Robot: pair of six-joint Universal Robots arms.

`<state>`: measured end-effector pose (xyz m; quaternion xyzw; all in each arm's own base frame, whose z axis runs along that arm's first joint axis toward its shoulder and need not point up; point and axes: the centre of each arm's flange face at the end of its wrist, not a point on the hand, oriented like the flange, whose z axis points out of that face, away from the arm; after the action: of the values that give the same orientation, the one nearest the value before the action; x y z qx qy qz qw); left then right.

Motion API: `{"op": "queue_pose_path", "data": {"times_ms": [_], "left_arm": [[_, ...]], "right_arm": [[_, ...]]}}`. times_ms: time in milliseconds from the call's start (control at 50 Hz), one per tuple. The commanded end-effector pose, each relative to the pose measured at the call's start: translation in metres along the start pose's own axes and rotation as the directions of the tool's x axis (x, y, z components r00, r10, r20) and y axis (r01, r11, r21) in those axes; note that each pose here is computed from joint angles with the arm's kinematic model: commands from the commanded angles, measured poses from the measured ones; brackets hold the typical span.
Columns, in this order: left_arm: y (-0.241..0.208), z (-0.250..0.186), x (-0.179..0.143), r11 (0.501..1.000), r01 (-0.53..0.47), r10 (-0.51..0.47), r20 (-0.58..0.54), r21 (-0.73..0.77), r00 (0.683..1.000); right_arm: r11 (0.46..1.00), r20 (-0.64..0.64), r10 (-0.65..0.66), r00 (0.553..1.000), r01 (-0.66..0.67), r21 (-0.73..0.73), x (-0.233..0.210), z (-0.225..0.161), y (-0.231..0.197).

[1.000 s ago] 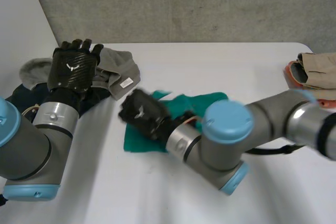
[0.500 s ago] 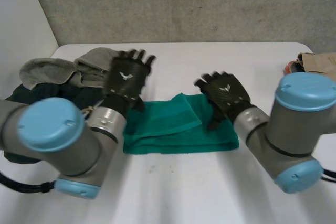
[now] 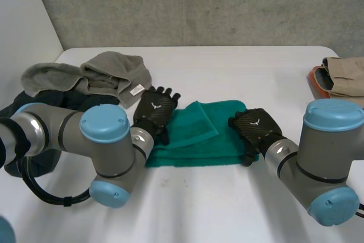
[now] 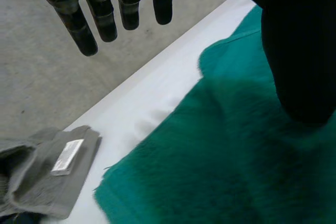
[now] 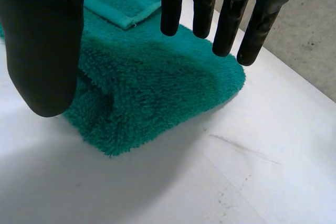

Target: Fold the laundry.

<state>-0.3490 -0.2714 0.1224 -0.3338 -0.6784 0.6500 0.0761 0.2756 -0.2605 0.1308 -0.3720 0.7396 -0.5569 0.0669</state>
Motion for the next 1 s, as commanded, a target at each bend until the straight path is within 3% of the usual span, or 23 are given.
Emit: {"op": "queue_pose_path", "data": {"times_ms": [20,80,140,260,360,560,780,860,900,940,1000], "left_arm": [[0.006,0.026,-0.069,0.998,-0.047,0.061,0.325,-0.053,0.944],[0.003,0.025,-0.072,0.997,-0.062,0.076,0.349,-0.05,0.934],[-0.003,0.019,-0.06,0.998,-0.059,0.065,0.302,-0.028,0.951],[-0.025,-0.006,-0.025,0.998,-0.01,0.004,0.105,0.058,0.994],[-0.031,-0.02,-0.002,0.996,0.013,-0.011,-0.025,0.083,1.0],[-0.016,-0.017,0.006,0.999,0.001,0.002,-0.059,0.042,0.998],[-0.004,0.017,-0.001,0.999,-0.011,0.012,-0.011,0.049,1.0],[0.009,0.043,-0.038,0.997,-0.075,0.072,0.155,0.014,0.985],[0.013,0.047,-0.06,0.991,-0.132,0.137,0.27,-0.034,0.953],[0.012,0.047,-0.067,0.987,-0.151,0.16,0.312,-0.055,0.936],[0.01,0.042,-0.061,0.987,-0.152,0.16,0.299,-0.053,0.941]], "right_arm": [[1.0,0.003,-0.004,1.0,0.004,0.002,-0.003,0.001,0.0],[1.0,0.004,-0.005,1.0,0.005,0.005,-0.003,0.001,0.0],[1.0,0.005,-0.003,1.0,0.003,0.004,-0.004,0.001,0.0],[1.0,0.003,-0.005,1.0,0.005,0.005,-0.004,0.001,0.001],[1.0,0.001,-0.004,1.0,0.004,0.004,-0.004,0.001,0.002],[1.0,-0.005,-0.005,1.0,0.005,0.007,-0.002,0.002,0.002],[0.999,-0.007,-0.037,0.999,0.037,0.004,-0.001,0.003,0.003],[0.999,-0.016,-0.039,0.999,0.039,0.019,0.0,0.004,0.002],[0.999,-0.02,-0.042,0.999,0.042,0.032,0.0,0.005,0.001],[0.998,-0.024,-0.043,0.999,0.044,0.038,0.0,0.005,0.001],[0.998,-0.024,-0.046,0.999,0.047,0.046,0.0,0.006,0.0]]}}
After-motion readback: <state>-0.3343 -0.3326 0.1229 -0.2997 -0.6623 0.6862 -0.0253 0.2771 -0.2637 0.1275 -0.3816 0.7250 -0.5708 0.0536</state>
